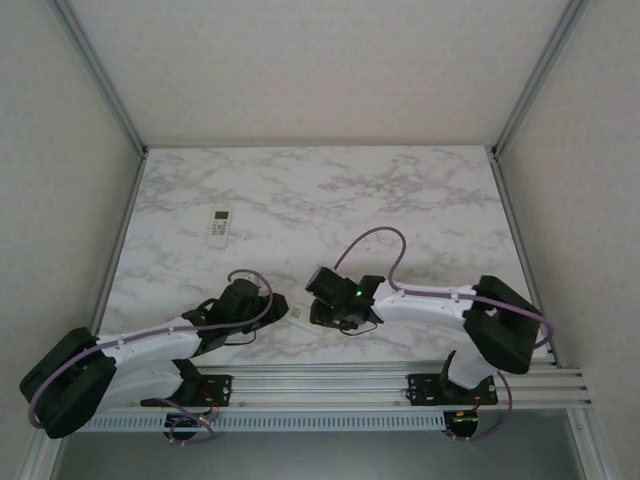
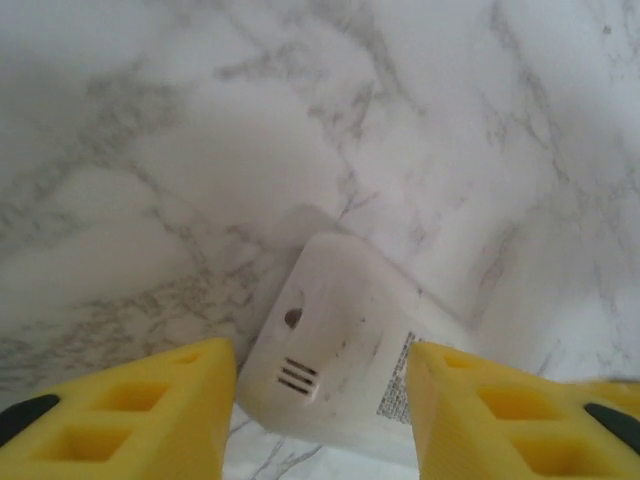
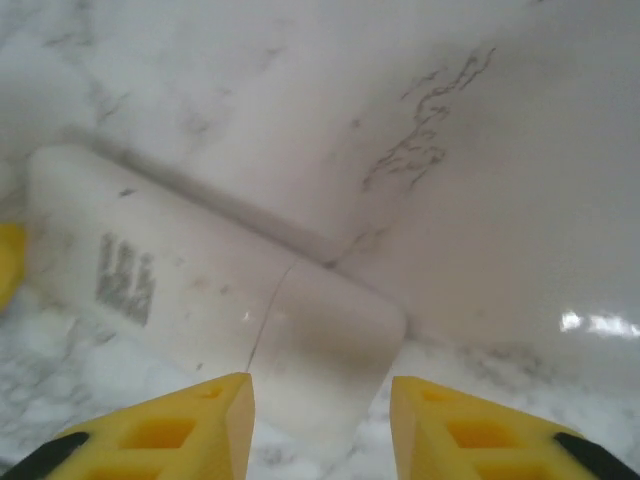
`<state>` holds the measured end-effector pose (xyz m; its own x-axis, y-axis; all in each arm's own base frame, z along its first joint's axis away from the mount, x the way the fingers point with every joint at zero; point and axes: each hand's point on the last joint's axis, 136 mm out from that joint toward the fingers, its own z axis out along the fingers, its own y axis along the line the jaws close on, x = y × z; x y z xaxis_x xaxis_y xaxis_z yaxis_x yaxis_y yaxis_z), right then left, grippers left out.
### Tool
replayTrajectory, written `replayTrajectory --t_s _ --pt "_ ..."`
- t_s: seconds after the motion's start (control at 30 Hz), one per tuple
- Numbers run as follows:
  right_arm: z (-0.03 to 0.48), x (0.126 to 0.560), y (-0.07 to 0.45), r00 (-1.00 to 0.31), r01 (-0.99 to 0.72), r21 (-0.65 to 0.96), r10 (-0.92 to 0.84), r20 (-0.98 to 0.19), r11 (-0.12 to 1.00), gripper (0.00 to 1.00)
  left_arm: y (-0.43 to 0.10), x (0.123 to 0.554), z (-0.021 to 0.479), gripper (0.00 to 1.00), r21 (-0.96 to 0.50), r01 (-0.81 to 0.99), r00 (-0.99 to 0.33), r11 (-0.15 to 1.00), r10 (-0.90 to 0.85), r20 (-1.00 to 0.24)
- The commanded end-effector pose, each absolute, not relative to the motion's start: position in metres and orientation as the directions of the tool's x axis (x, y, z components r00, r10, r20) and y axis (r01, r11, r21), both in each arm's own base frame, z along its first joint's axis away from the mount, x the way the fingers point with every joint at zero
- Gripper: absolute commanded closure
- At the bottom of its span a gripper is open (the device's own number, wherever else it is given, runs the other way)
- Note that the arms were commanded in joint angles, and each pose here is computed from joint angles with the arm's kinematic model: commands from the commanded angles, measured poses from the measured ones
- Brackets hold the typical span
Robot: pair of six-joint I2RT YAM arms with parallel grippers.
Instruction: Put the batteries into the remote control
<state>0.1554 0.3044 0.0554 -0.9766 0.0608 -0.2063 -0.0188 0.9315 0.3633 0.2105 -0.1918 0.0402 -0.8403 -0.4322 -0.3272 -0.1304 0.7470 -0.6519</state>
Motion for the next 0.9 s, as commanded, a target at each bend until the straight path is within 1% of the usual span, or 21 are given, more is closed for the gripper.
replayTrajectory --t_s 0.0,0.03,0.1,0.13,0.2,0.27,0.3,0.33,0.37,0.43,0.57,0.73,0.87 --pt "0.087 0.177 0.276 -0.91 -0.134 0.266 -0.012 -0.415 0.955 0.53 -0.165 0.23 0.068 0.42 -0.561 -0.138 -0.75 0.816 -0.456 -0.479" --pt "0.095 0.181 0.277 -0.873 -0.24 0.237 -0.102 -0.477 0.942 0.47 -0.157 0.232 0.076 0.38 -0.548 -0.14 -0.729 0.825 -0.46 -0.506" --pt "0.104 0.181 0.284 -0.772 -0.467 0.15 -0.319 -0.55 0.871 0.31 -0.147 0.236 0.088 0.33 -0.549 -0.146 -0.699 0.823 -0.478 -0.531" --pt "0.106 0.178 0.288 -0.715 -0.567 0.107 -0.424 -0.556 0.817 0.25 -0.143 0.237 0.093 0.31 -0.557 -0.15 -0.687 0.817 -0.491 -0.535" --pt "0.101 0.168 0.296 -0.632 -0.698 0.066 -0.569 -0.526 0.713 0.18 -0.139 0.237 0.102 0.27 -0.577 -0.15 -0.67 0.803 -0.511 -0.538" --pt "0.093 0.16 0.302 -0.592 -0.759 0.062 -0.647 -0.48 0.648 0.13 -0.137 0.237 0.11 0.23 -0.602 -0.147 -0.655 0.785 -0.533 -0.536" --pt "0.086 0.158 0.304 -0.579 -0.776 0.054 -0.675 -0.457 0.628 0.09 -0.137 0.237 0.114 0.21 -0.617 -0.144 -0.649 0.774 -0.545 -0.531" --pt "0.079 0.158 0.306 -0.57 -0.786 0.043 -0.697 -0.436 0.616 0.03 -0.137 0.237 0.118 0.19 -0.633 -0.139 -0.644 0.762 -0.555 -0.527" --pt "0.073 0.16 0.307 -0.565 -0.791 0.031 -0.71 -0.42 0.611 0.01 -0.137 0.236 0.122 0.17 -0.644 -0.135 -0.641 0.753 -0.562 -0.523" --pt "0.062 0.162 0.312 -0.541 -0.808 0.001 -0.742 -0.396 0.589 0.01 -0.137 0.235 0.126 0.13 -0.659 -0.129 -0.639 0.741 -0.571 -0.516" --pt "0.045 0.166 0.322 -0.514 -0.831 -0.021 -0.781 -0.355 0.556 0.03 -0.135 0.233 0.125 0.09 -0.652 -0.132 -0.649 0.747 -0.563 -0.512" --pt "0.024 0.16 0.333 -0.492 -0.854 -0.016 -0.816 -0.304 0.521 0.1 -0.137 0.232 0.126 0.08 -0.658 -0.131 -0.661 0.741 -0.56 -0.499" --pt "0.01 0.155 0.333 -0.483 -0.861 -0.033 -0.836 -0.259 0.508 0.2 -0.139 0.232 0.129 0.07 -0.668 -0.129 -0.661 0.733 -0.566 -0.493"
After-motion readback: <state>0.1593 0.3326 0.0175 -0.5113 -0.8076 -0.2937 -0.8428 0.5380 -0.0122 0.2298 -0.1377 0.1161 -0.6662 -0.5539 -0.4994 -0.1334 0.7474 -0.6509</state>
